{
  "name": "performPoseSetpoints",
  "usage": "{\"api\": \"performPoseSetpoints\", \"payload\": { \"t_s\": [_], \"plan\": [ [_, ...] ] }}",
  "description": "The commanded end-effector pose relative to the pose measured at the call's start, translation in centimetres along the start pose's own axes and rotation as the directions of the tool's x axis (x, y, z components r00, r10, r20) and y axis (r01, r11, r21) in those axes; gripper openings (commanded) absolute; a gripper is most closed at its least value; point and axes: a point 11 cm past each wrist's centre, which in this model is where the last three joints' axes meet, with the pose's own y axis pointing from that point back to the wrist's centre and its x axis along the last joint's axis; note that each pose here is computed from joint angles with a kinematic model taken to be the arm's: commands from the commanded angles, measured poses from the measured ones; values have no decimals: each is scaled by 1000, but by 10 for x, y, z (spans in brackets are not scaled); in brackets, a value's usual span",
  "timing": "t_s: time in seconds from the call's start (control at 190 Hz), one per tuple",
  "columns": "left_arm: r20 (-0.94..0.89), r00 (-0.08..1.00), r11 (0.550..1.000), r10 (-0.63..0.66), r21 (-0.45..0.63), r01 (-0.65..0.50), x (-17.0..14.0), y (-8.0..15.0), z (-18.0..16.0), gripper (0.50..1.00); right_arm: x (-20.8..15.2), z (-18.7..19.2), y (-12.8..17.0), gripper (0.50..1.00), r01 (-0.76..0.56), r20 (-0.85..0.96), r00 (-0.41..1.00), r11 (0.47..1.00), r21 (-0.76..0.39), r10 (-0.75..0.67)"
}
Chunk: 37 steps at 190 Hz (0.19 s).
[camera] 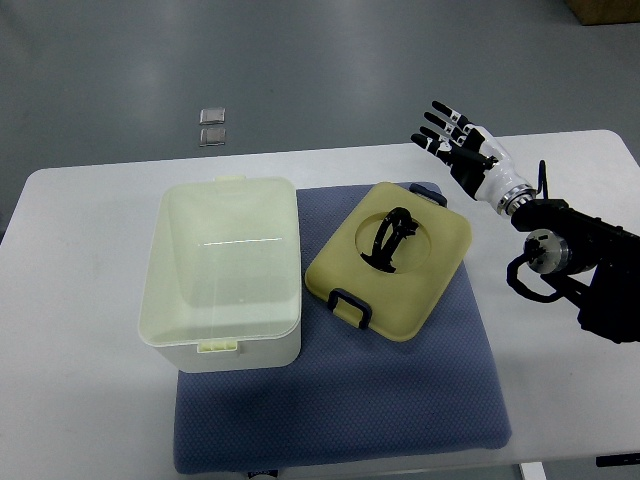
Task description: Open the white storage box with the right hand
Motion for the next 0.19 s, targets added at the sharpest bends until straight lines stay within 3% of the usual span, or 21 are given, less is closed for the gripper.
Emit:
{"api": "performPoseSetpoints", "payload": {
  "t_s": [0.0, 0.189],
  "plan": [
    [0, 1000, 1000, 0, 0, 0, 0, 0, 0, 1000, 8, 2, 3, 928, -28, -5, 1000, 999, 35, 29],
    [0, 1000, 1000, 0, 0, 0, 0, 0, 0, 1000, 3, 16, 3, 928, -37, 9, 999, 999, 29, 36]
  ]
}}
